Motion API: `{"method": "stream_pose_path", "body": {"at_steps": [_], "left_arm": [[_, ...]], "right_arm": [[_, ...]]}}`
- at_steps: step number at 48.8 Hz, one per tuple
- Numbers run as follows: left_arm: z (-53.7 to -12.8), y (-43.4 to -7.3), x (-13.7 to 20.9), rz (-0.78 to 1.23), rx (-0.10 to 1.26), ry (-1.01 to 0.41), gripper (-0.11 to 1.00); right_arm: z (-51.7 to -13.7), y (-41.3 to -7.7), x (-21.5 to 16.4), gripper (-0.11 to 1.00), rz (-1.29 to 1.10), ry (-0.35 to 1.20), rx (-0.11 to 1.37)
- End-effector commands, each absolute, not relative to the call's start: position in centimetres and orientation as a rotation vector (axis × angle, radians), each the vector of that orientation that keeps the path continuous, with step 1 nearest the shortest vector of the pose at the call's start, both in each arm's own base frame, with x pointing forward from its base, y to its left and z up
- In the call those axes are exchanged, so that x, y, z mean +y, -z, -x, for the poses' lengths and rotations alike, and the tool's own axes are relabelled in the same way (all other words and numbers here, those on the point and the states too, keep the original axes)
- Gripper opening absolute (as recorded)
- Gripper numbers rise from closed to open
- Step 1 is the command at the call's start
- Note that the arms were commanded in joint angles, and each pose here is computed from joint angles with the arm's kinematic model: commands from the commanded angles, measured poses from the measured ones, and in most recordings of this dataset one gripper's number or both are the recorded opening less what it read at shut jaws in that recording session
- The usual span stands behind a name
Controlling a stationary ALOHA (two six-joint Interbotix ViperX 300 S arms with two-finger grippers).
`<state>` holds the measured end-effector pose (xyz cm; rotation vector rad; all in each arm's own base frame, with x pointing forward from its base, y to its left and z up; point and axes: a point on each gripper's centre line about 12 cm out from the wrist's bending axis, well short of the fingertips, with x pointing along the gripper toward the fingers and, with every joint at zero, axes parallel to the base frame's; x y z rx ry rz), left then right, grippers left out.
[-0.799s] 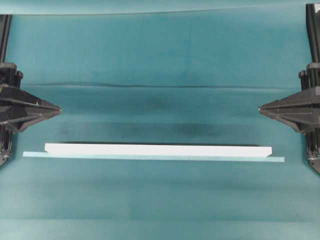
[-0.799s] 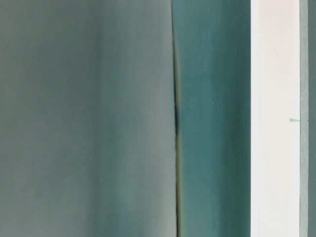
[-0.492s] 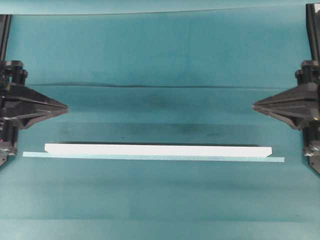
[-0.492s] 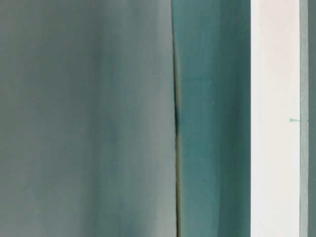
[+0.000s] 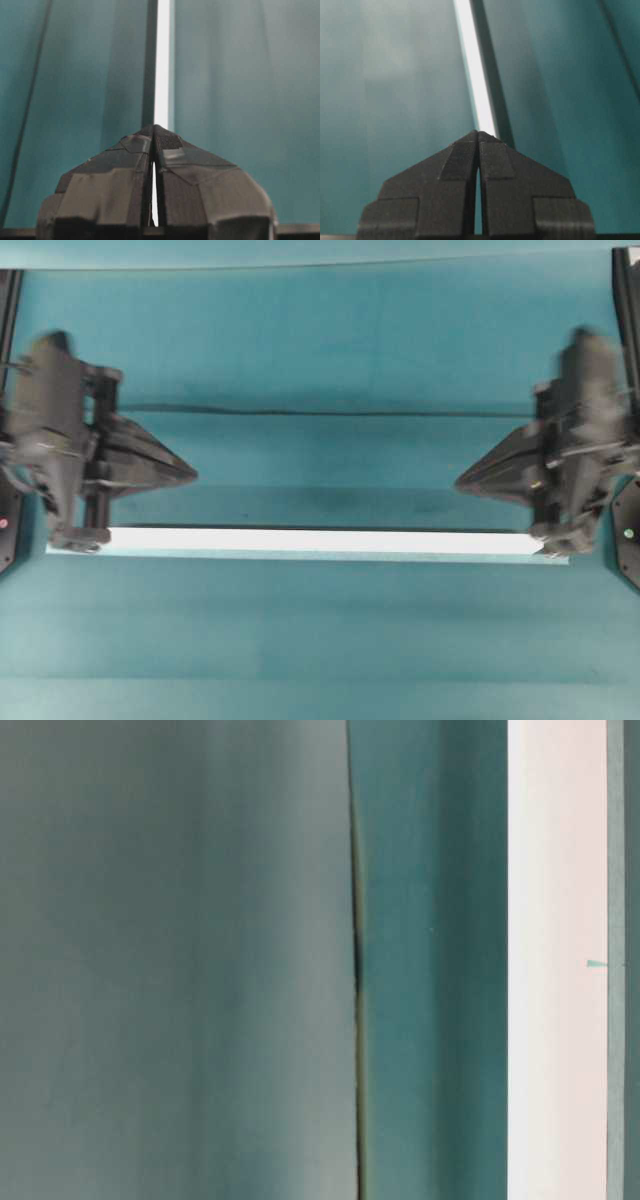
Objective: Lift a wooden board with both hands.
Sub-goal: 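Move both grippers down over the white board's two ends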
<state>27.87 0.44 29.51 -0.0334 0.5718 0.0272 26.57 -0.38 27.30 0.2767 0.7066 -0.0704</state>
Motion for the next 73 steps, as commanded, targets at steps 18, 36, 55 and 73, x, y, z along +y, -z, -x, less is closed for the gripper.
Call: {"method": "stream_pose_path", "body": {"at_steps": [18,36,55,73], "left_arm": [[-31.0,-27.5,0.6,0.016,0.868,-0.03,-0.02],[-32.1,-25.9,0.6,-0.005,0.98,-0.021,-0.01],[-31.6,-24.2,0.3,0.003,1.034,-0.02,0.85],[-32.2,-18.0,-0.5,-0.009,1.156,0.002,0.99]], "right_arm": [[-30.5,-25.8,0.5,0.01,-0.213,0.057,1.041],[-31.8,-24.7,0.7,0.14,-0.192,0.056,1.2],[-31.9,-22.4,1.4,0.95,-0.152,0.046,1.255],[-31.8,-18.9,1.5,0.95,-0.135,0.052,1.314]]}}
